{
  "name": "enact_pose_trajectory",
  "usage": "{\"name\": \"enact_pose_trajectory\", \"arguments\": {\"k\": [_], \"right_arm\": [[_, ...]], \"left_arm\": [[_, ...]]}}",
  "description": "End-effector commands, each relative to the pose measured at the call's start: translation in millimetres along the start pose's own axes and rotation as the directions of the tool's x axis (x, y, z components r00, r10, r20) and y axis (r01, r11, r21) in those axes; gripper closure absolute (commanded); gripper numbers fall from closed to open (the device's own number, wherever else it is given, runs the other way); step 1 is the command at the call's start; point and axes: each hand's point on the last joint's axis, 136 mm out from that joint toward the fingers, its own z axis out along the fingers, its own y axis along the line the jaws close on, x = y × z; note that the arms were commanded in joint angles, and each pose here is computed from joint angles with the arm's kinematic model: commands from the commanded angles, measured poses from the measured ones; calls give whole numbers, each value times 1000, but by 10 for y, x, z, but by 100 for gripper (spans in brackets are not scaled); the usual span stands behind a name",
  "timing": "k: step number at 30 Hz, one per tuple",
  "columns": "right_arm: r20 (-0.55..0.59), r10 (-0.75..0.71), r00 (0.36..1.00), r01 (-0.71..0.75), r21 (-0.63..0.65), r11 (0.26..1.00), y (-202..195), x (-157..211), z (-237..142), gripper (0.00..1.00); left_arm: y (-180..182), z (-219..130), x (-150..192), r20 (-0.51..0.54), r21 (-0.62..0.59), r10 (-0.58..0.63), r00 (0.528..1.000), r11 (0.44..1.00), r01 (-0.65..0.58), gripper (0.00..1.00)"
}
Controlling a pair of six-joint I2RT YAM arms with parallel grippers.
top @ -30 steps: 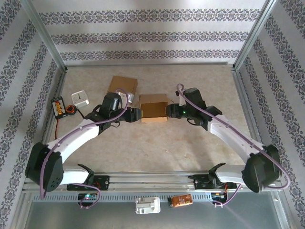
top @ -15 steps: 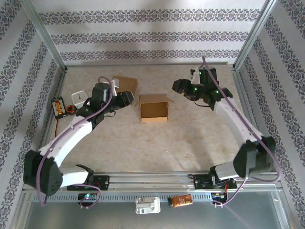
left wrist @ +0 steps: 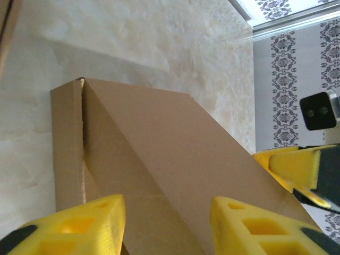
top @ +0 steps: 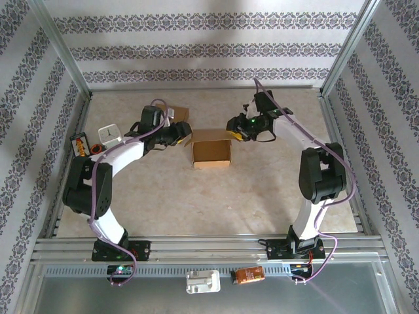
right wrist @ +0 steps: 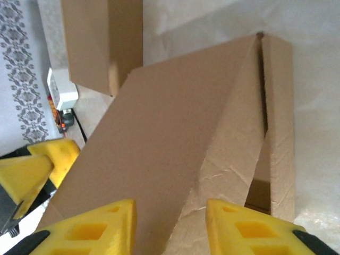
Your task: Fold the paper box
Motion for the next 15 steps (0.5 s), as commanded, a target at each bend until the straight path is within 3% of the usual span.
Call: {"name": "enact_pose_trajectory", "arguments": {"k": [1,6,9,15], "right_arm": [[-30,-21,999,20,-8,1000,49,54,53,62],[-35,-23,999,24,46,999,-148,95,145,68],[-34,-54,998,57,88,994,-224,129,204,73],[-36,-118,992,122,190,974,-419,210,318,75]], "left_arm": [[-126,115,-25,-33,85,16,999,996,-13,53],[3,247,162,-97,73,28,995,997,-21,55],[185,287,254,-121,21,19,993,1000,-17,57],[486,293,371,-137,-82,24,990,996,-35,63]]}}
